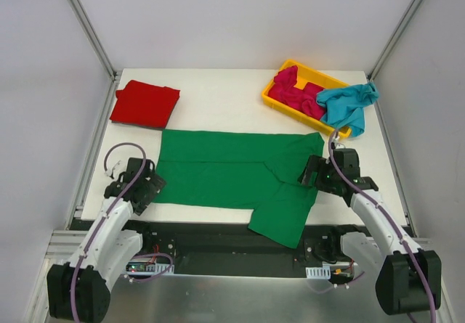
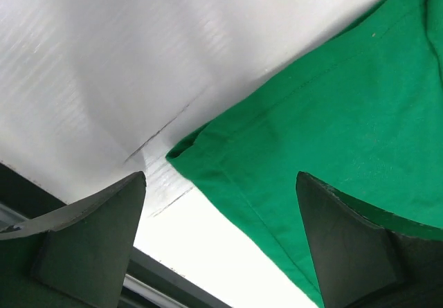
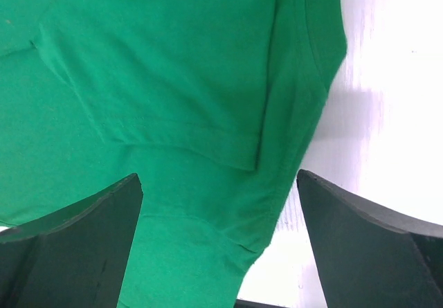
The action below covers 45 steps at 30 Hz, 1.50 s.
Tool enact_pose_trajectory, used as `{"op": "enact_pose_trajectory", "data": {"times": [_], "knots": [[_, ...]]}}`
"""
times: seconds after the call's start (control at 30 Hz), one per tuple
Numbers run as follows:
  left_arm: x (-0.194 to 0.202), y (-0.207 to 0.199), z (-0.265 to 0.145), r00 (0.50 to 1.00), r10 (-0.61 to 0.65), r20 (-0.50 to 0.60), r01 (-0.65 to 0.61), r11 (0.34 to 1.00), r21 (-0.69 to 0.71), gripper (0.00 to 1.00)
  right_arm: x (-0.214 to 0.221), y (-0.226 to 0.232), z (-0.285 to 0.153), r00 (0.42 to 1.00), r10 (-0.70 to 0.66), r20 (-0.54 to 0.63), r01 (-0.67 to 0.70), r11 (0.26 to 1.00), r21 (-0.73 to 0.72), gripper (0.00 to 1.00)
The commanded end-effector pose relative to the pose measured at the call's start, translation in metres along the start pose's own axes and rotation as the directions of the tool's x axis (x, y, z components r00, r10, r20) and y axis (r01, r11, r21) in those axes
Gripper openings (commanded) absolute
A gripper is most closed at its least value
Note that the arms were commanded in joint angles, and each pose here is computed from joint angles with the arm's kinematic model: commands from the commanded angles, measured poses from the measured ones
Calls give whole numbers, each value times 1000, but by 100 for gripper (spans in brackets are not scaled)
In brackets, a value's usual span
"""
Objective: Fold and stack the t-shirts
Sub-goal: Fold the flattened tshirt in 1/3 of the way, then grap the side of the flattened tshirt closest away from the robot with both arms
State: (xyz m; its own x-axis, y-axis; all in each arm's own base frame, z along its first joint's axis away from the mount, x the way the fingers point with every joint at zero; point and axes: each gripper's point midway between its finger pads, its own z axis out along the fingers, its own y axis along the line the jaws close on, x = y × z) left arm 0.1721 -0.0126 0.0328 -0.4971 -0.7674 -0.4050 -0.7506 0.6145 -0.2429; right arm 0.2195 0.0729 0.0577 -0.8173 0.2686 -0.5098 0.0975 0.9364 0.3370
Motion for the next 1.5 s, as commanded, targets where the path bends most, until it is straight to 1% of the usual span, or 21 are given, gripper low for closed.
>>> {"op": "enact_pose_trajectory", "data": {"times": [0.0,0.03,0.13,0.23,0.37,0.5,0.67,0.87,0.93,0.97,1.03,1.1,1.13,1.17,1.23,1.3,1.33,1.4,1.43,1.47], "knots": [[0,6,-4,993,-111,26,111,994,7,88,-9,6,-2,995,-6,95,10,999,-45,96],[2,10,-4,994,-111,21,111,994,-6,84,-6,5,-3,996,-9,85,12,999,-40,96],[6,23,-1,992,-128,22,129,989,-71,70,-6,7,-5,997,-11,80,14,999,-47,96],[12,29,3,990,-144,2,143,984,-110,60,-4,6,-4,998,-5,70,8,999,-44,96],[14,36,7,989,-146,4,145,977,-157,52,-1,6,-4,999,-3,51,6,999,-48,96],[12,42,11,989,-146,27,149,971,-188,48,0,5,-3,999,-3,47,5,999,-41,96],[12,36,15,993,-121,18,122,981,-151,34,1,4,-2,999,-2,44,3,999,-36,96],[10,30,18,996,-92,18,94,988,-122,36,3,3,0,1000,1,29,0,999,-34,96],[10,28,19,996,-91,16,92,989,-115,36,3,3,0,1000,2,28,-1,1000,-31,96],[11,27,19,996,-90,13,91,989,-114,33,3,3,0,1000,2,27,-1,1000,-30,96],[12,26,19,996,-86,4,86,990,-110,23,4,3,0,1000,2,25,-1,999,-34,96],[12,25,19,997,-83,4,83,991,-105,6,4,4,-1,1000,-2,22,3,999,-40,96],[11,25,19,997,-81,7,82,992,-100,0,6,5,-2,1000,-17,18,17,999,-37,96],[9,23,18,998,-65,12,66,994,-88,0,8,6,-3,999,-50,13,50,998,-31,96],[6,18,17,999,-38,17,39,997,-64,0,13,16,-6,985,-174,13,174,985,-12,96],[2,14,14,999,-22,28,24,999,-44,0,12,24,-10,958,-285,23,285,958,26,96],[0,12,13,999,-17,35,18,999,-33,0,15,29,-15,944,-330,2,329,944,36,96],[-4,9,11,998,-13,53,14,1000,-14,0,29,32,-26,932,-358,-53,361,930,75,98],[-5,8,9,998,-11,59,12,1000,-5,0,38,34,-32,933,-351,-77,357,931,81,99],[-6,7,9,998,-13,62,13,1000,0,0,50,39,-37,928,-357,-104,364,929,62,97]]}}
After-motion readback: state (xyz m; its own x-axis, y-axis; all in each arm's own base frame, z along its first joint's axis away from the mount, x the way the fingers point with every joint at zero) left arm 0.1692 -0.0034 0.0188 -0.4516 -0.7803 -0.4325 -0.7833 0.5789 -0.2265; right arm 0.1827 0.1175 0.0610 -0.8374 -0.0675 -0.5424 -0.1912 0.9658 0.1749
